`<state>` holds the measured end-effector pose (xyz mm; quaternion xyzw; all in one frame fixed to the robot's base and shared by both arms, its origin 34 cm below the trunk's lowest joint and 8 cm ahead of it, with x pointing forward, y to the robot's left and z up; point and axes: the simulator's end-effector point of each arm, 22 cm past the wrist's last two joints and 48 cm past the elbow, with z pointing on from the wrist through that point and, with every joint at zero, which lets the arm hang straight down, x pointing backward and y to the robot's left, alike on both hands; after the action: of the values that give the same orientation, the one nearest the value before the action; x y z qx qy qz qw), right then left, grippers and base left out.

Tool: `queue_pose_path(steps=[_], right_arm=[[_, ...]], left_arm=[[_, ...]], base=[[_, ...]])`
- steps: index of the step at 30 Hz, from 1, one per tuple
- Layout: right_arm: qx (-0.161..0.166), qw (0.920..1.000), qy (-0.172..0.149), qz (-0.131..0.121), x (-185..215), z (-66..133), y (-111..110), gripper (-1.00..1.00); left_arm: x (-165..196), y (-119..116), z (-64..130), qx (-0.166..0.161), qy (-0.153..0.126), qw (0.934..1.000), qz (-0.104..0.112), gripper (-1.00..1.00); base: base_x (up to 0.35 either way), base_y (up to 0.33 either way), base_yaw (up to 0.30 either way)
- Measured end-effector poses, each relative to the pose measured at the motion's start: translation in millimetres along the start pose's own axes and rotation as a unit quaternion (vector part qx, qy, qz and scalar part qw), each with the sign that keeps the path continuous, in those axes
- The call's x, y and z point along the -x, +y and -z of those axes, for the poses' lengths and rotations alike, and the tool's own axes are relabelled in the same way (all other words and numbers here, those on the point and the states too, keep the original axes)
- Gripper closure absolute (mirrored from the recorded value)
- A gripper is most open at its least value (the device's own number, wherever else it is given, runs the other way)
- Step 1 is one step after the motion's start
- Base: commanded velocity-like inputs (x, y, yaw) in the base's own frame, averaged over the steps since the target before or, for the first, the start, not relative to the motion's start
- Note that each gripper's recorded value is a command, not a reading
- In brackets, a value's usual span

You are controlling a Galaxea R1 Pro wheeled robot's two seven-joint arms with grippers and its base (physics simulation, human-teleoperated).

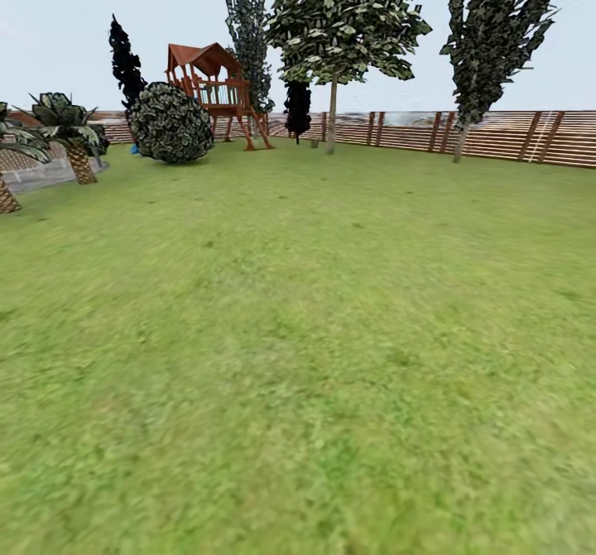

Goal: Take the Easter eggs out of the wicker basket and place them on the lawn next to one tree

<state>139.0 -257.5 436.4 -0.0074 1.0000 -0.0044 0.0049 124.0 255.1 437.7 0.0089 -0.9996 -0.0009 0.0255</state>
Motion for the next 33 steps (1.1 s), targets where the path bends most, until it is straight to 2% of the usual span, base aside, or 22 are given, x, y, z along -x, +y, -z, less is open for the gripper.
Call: queue_pose_path(steps=[33], right_arm=[[-0.001, 1.0000, 0.002, 0.000, -1.2, 0.0, -1.0, -1.00]], left_arm=[[-1.2, 0.0, 0.0, 0.000, 0.002, 1.0000, 0.000, -1.00]], base=[[0.327, 0.000, 0.004]])
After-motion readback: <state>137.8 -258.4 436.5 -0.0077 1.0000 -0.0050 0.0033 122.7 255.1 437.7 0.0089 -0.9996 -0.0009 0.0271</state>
